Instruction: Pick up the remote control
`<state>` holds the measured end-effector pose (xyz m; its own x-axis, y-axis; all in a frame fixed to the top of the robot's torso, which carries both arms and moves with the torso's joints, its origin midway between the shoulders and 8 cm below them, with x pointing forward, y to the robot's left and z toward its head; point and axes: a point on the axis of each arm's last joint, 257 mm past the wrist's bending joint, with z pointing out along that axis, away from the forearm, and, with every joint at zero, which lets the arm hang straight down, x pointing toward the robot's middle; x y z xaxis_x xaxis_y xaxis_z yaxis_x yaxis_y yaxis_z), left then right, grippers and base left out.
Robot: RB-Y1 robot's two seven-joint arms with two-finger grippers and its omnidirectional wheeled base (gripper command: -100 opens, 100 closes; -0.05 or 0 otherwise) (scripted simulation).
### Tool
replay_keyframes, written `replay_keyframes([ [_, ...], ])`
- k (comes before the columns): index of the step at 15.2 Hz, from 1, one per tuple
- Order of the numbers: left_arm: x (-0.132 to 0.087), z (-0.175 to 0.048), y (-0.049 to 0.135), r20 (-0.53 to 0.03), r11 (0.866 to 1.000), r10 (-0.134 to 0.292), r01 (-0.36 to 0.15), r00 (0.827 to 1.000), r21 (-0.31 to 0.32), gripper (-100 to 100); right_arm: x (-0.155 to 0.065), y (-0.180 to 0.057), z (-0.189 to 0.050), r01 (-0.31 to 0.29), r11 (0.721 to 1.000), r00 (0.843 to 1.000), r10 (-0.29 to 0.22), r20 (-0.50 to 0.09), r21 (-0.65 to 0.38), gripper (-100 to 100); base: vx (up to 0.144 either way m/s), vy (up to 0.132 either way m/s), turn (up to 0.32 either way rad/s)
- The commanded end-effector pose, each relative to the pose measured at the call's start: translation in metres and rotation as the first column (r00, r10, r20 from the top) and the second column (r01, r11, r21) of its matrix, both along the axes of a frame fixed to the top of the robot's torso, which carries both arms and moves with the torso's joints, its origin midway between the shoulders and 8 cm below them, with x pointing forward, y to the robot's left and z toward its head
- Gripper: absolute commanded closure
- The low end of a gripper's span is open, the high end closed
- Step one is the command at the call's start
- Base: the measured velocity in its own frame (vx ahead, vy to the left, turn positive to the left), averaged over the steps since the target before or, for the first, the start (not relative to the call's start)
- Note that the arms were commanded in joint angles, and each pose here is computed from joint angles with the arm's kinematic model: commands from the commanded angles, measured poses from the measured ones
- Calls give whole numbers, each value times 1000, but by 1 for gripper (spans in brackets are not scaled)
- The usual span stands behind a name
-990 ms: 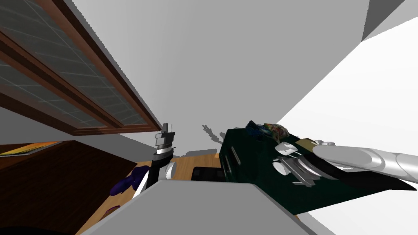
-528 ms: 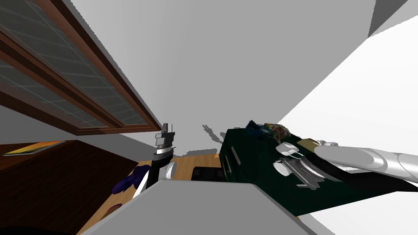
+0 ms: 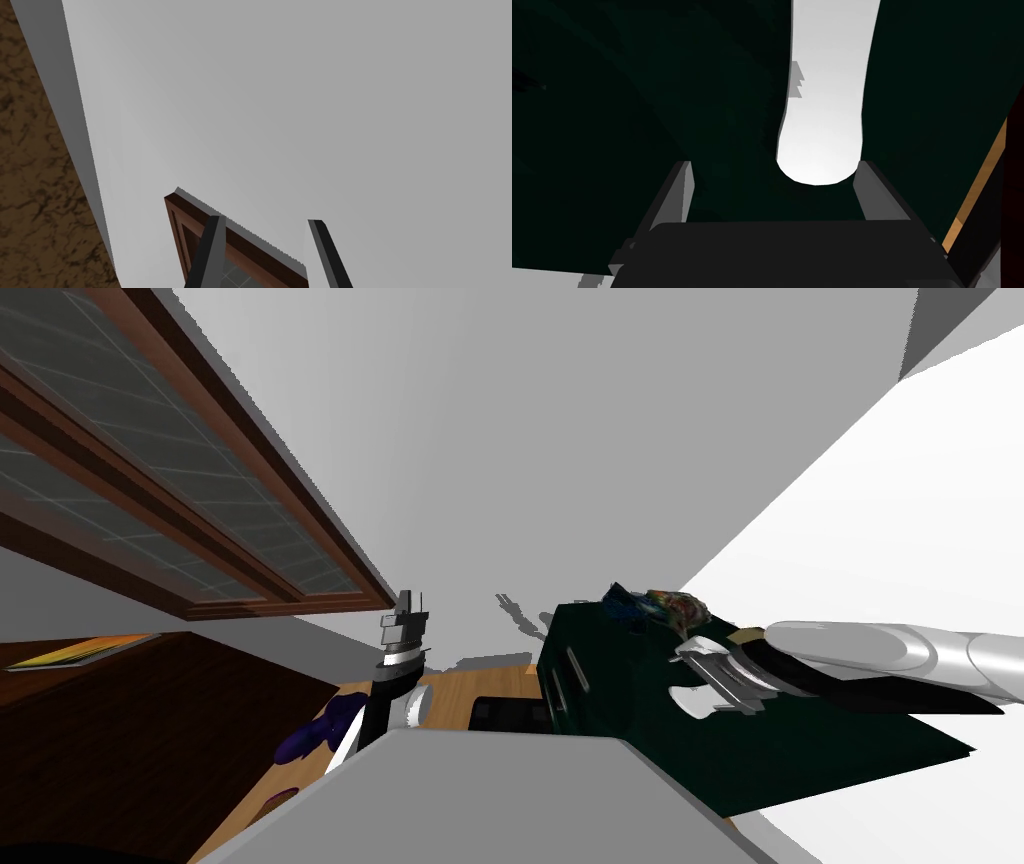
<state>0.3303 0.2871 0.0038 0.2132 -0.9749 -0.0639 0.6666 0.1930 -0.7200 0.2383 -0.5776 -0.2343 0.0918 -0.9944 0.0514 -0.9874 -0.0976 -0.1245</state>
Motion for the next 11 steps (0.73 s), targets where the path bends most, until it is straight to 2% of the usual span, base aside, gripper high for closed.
replay_keyframes([
  [1, 0, 0, 0, 0, 1000, 0, 0, 1000, 0, 0, 7, -1, 6, -11, 1000, 1000, 11, 11, -11, -100, -16, -16, 53],
  [10, 0, 0, 0, 0, 1000, 0, 0, 1000, 0, 0, 7, -1, 6, -11, 1000, 1000, 11, 11, -11, -100, -2, -2, 5],
  [11, 0, 0, 0, 0, 1000, 0, 0, 1000, 0, 0, -17, -14, -7, 5, 999, 1000, -5, -31, -31, -100, 22, -10, 65],
])
